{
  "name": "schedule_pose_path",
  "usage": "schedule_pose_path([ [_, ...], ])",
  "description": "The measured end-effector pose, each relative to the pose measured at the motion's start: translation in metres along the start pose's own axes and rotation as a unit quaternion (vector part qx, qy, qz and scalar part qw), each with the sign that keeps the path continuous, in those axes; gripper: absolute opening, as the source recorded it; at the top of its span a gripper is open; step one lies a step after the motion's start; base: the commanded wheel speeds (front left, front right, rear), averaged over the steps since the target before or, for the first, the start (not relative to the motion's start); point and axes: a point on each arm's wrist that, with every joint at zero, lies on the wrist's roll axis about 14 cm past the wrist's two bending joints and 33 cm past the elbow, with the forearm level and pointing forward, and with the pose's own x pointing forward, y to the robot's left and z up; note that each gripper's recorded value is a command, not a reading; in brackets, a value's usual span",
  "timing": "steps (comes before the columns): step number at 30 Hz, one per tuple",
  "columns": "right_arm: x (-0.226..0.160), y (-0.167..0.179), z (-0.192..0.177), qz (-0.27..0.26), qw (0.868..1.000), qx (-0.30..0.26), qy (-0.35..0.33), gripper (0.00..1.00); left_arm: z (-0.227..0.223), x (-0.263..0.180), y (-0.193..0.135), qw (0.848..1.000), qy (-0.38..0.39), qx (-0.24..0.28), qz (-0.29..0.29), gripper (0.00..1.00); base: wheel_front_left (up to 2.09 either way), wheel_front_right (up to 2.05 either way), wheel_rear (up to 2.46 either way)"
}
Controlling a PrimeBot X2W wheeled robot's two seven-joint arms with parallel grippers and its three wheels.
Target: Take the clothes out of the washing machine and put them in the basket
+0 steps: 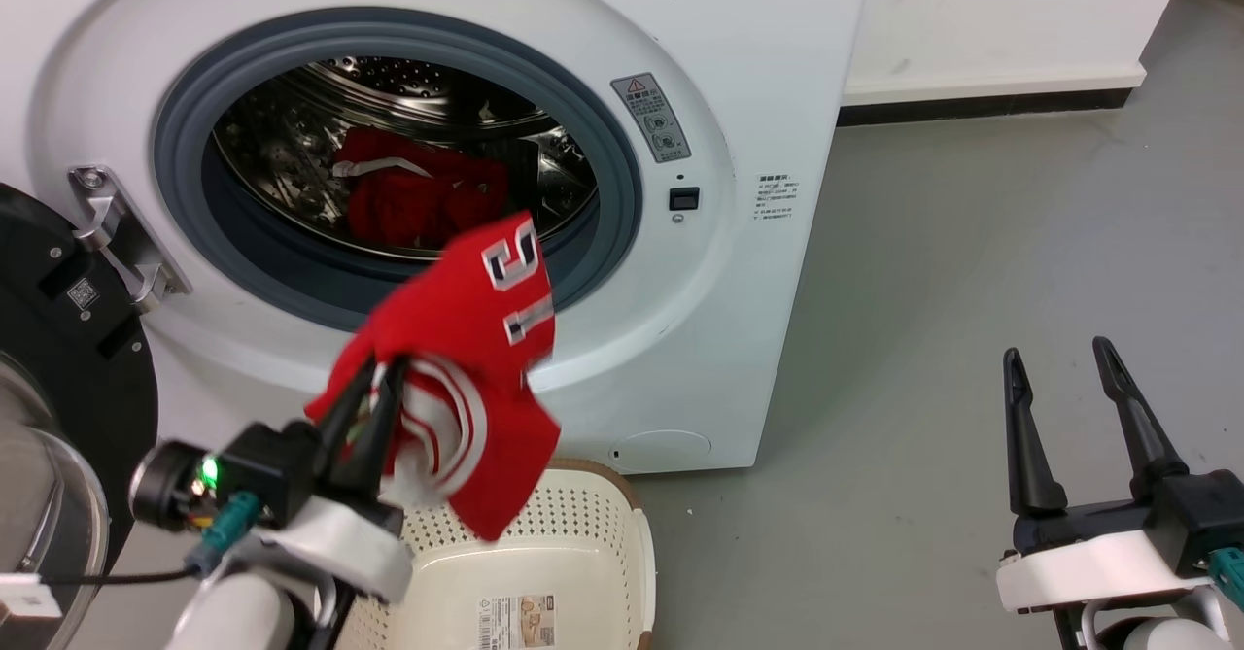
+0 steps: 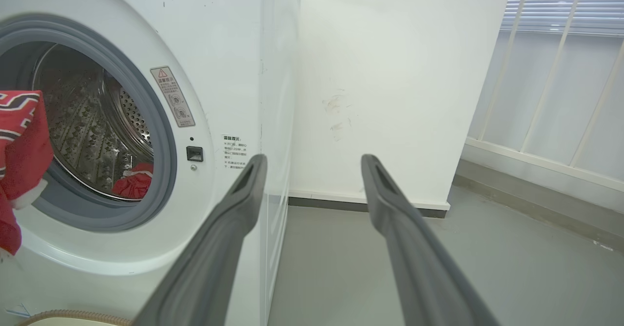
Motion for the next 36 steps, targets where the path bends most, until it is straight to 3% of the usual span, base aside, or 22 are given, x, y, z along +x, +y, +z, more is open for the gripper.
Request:
schedule_pose_path([
  [7, 0.000, 0.000, -0.009, -0.001, 1.000, -0.001, 0.013, 1.00, -0.075, -0.033, -0.018, 0.991, 0.127, -0.033, -0.016, 0.00, 0.00, 0.00, 0.00],
  [8, 0.002, 0.000, -0.015, 0.000, 1.000, -0.002, 0.022, 1.00, -0.109, -0.043, -0.025, 0.982, 0.179, -0.047, -0.022, 0.00, 0.00, 0.00, 0.00],
  [12, 0.008, -0.002, -0.025, -0.001, 0.999, -0.005, 0.033, 1.00, -0.153, -0.052, -0.025, 0.968, 0.243, -0.050, -0.023, 0.00, 0.00, 0.00, 0.00],
  [23, 0.019, -0.012, -0.063, -0.012, 0.996, -0.026, 0.083, 1.00, -0.247, -0.043, -0.023, 0.931, 0.359, -0.057, -0.027, 0.00, 0.00, 0.00, 0.00],
  [36, 0.024, -0.022, -0.115, -0.019, 0.988, -0.042, 0.149, 1.00, -0.345, -0.042, -0.028, 0.876, 0.476, -0.065, -0.038, 0.00, 0.00, 0.00, 0.00],
])
